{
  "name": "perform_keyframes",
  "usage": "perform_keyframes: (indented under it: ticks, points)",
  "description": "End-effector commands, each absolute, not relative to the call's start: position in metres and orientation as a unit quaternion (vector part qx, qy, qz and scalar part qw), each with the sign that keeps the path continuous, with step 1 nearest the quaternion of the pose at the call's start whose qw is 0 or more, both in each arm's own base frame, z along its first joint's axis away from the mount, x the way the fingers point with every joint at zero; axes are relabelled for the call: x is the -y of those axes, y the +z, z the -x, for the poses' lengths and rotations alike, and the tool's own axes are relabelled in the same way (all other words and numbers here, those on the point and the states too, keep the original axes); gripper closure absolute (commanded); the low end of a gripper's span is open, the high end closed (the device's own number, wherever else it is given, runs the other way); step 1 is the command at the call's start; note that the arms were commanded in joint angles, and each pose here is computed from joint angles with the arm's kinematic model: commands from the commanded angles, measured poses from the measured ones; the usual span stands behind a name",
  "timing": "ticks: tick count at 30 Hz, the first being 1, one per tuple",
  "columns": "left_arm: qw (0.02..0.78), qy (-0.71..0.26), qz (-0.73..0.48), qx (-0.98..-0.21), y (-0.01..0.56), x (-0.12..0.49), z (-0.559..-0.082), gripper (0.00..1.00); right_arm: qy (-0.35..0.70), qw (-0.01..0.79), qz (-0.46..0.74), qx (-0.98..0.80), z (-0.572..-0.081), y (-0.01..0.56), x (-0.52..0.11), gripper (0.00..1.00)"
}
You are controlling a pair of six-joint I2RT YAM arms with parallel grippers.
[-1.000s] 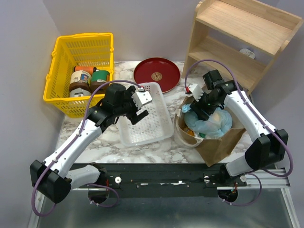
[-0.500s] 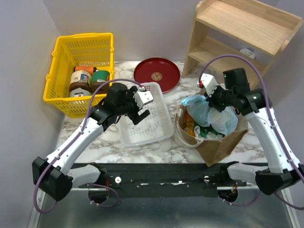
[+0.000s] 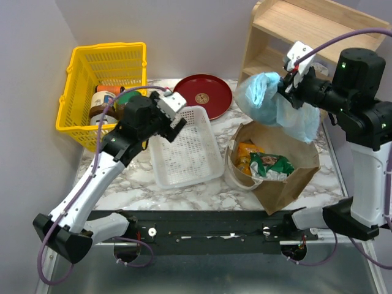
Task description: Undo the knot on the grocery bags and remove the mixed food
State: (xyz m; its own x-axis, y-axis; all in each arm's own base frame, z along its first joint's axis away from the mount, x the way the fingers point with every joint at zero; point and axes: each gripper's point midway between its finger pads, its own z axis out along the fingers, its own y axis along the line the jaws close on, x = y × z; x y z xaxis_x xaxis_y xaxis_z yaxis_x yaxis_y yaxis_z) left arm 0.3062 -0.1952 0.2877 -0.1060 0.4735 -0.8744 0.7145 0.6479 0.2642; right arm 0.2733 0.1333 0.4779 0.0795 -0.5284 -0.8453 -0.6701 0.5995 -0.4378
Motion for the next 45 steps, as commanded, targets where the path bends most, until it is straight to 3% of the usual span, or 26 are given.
perform_keyframes:
  ticks: [1,10,15,19,26,31,39,45]
  points:
    - [0.620,0.015,-0.226,-0.751,0.358,0.107,-0.327,0.01,0.130,0.601,0.483,-0.623,-0.279,0.502,-0.186,1.00]
    - [0.676,0.135,-0.093,-0.719,0.415,0.023,-0.314,0.01,0.233,0.558,0.563,-0.563,-0.263,0.467,-0.285,1.00]
    - [0.694,0.139,-0.123,-0.695,0.427,0.031,-0.325,0.01,0.329,0.451,0.583,-0.590,-0.238,0.411,-0.310,1.00]
    - [0.685,0.116,-0.134,-0.706,0.410,0.044,-0.340,0.01,0.342,0.400,0.561,-0.639,-0.237,0.363,-0.310,0.99]
    - [0.658,-0.070,-0.288,-0.692,0.386,0.130,-0.331,0.01,0.337,0.401,0.572,-0.631,-0.250,0.366,-0.319,1.00]
    - [0.583,-0.257,-0.410,-0.653,0.381,0.193,-0.276,0.01,0.327,0.406,0.573,-0.632,-0.261,0.366,-0.323,1.00]
    - [0.474,-0.446,-0.440,-0.618,0.364,0.245,-0.242,0.01,0.289,0.415,0.606,-0.615,-0.273,0.362,-0.321,1.00]
    - [0.427,-0.529,-0.432,-0.592,0.361,0.269,-0.249,0.01,0.266,0.407,0.612,-0.624,-0.287,0.342,-0.322,1.00]
